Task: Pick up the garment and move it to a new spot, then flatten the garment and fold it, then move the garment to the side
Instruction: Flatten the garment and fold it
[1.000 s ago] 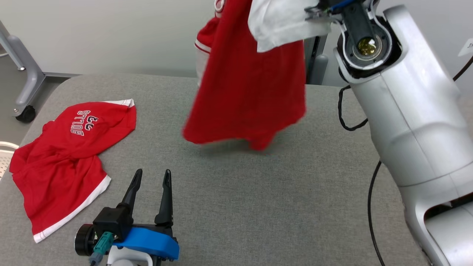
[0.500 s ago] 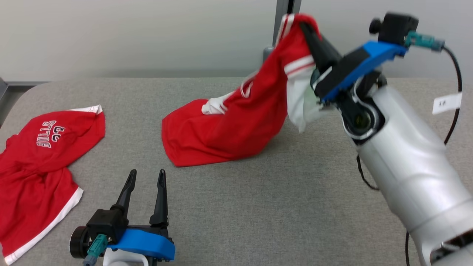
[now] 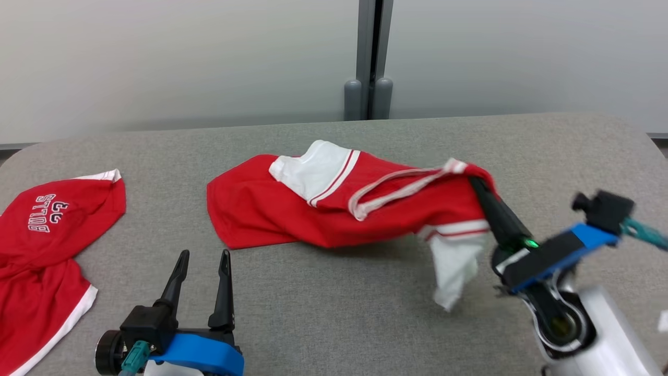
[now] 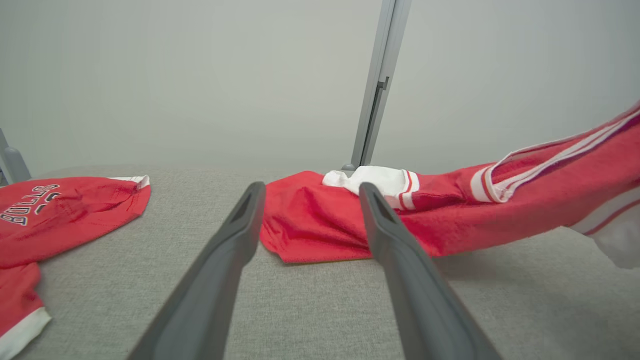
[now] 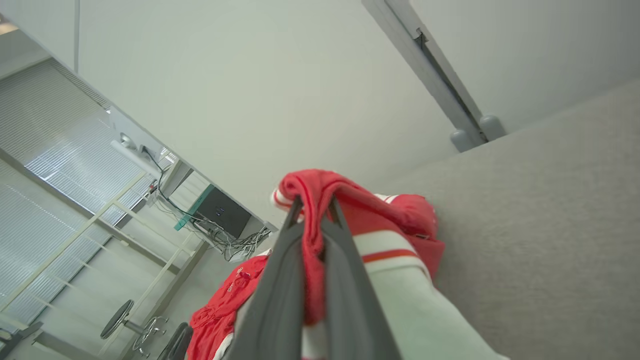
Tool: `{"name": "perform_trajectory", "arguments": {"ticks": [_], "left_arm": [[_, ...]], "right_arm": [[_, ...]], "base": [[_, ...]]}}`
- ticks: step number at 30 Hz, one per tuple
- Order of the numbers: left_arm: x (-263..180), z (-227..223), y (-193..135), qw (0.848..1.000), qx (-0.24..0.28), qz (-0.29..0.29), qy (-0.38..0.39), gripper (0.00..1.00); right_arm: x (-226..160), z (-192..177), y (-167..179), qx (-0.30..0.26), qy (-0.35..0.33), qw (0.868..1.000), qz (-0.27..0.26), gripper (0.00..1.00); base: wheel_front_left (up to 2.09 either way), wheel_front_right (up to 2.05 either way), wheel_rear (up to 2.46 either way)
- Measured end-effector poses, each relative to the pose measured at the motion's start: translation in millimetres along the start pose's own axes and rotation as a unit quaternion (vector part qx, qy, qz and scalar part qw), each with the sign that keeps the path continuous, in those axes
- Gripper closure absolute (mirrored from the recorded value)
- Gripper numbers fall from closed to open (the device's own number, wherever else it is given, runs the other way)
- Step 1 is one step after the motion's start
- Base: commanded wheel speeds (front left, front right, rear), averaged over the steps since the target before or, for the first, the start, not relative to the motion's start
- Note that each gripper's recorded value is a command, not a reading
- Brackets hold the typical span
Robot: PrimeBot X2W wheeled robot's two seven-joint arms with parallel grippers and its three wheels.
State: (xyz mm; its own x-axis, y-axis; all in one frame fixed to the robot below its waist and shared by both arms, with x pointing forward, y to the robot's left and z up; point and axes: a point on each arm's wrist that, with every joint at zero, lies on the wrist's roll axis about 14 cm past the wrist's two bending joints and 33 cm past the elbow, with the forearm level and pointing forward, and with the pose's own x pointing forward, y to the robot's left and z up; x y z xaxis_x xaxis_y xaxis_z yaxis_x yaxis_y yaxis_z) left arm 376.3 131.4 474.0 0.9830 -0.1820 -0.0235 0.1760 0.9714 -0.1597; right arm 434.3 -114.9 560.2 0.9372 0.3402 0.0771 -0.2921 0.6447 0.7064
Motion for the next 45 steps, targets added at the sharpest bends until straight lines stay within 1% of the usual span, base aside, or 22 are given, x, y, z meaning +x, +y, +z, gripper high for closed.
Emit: {"name": "perform_trajectory", "arguments": {"ticks": [2,4,6,8,10,13,14,15,19,23,26,29,33,37,41,45], "left_arm": [[1,-2,-2,1.000,-0.001,-0.003,0.002,0.00],[2,-3,-4,1.000,-0.001,-0.006,0.005,0.00],[5,-4,-5,1.000,0.000,-0.010,0.006,0.00],[9,-4,-6,1.000,0.000,-0.013,0.006,0.00],[12,-3,-6,1.000,0.001,-0.016,0.005,0.00],[14,-6,-2,1.000,0.003,-0.014,0.008,0.00],[14,-6,0,1.000,0.004,-0.011,0.010,0.00],[14,-8,1,1.000,0.006,-0.010,0.012,0.00],[15,-8,9,1.000,0.010,-0.001,0.013,0.00],[10,-8,15,1.000,0.013,0.008,0.014,0.00],[7,-6,17,1.000,0.013,0.013,0.013,0.00],[4,-6,16,1.000,0.011,0.014,0.012,0.00],[-1,-5,13,1.000,0.009,0.013,0.011,0.00],[-2,-1,10,1.000,0.011,0.007,0.005,0.00],[-4,3,8,1.000,0.012,0.005,-0.001,0.00],[-5,7,7,1.000,0.012,0.004,-0.006,0.00]], "right_arm": [[-15,2,-26,-0.012,-0.007,0.999,-0.042,1.00],[-25,5,-46,-0.012,-0.013,0.997,-0.080,1.00],[-29,5,-66,-0.018,-0.008,0.993,-0.116,1.00],[-33,3,-87,-0.036,0.005,0.988,-0.153,1.00],[-30,4,-102,-0.046,0.010,0.983,-0.178,1.00],[-16,2,-115,-0.065,0.022,0.978,-0.198,1.00],[-12,-1,-119,-0.085,0.031,0.975,-0.204,0.97],[-8,-2,-123,-0.101,0.037,0.972,-0.209,0.00],[10,3,-131,-0.163,0.031,0.963,-0.212,0.00],[18,5,-125,-0.235,0.029,0.952,-0.195,0.00],[12,14,-121,-0.289,0.021,0.939,-0.185,0.00],[-3,13,-119,-0.328,0.020,0.927,-0.182,0.00],[-30,10,-115,-0.358,0.013,0.915,-0.183,0.00],[-56,5,-109,-0.372,0.007,0.909,-0.187,0.00],[-77,5,-101,-0.372,-0.009,0.908,-0.190,0.00],[-92,2,-98,-0.368,-0.010,0.909,-0.194,0.00]], "base": [[0.00,0.00,0.00],[0.00,0.00,0.00],[0.00,0.00,0.00],[0.00,0.00,0.00],[0.00,0.00,0.00],[0.00,0.00,0.00],[0.00,0.00,0.00],[0.00,0.00,0.00],[0.00,0.00,0.00],[0.00,0.00,0.00],[0.00,0.00,0.00],[0.00,0.00,0.00],[0.00,0.00,0.00],[0.00,0.00,0.00],[0.00,0.00,0.00],[0.00,0.00,0.00]]}}
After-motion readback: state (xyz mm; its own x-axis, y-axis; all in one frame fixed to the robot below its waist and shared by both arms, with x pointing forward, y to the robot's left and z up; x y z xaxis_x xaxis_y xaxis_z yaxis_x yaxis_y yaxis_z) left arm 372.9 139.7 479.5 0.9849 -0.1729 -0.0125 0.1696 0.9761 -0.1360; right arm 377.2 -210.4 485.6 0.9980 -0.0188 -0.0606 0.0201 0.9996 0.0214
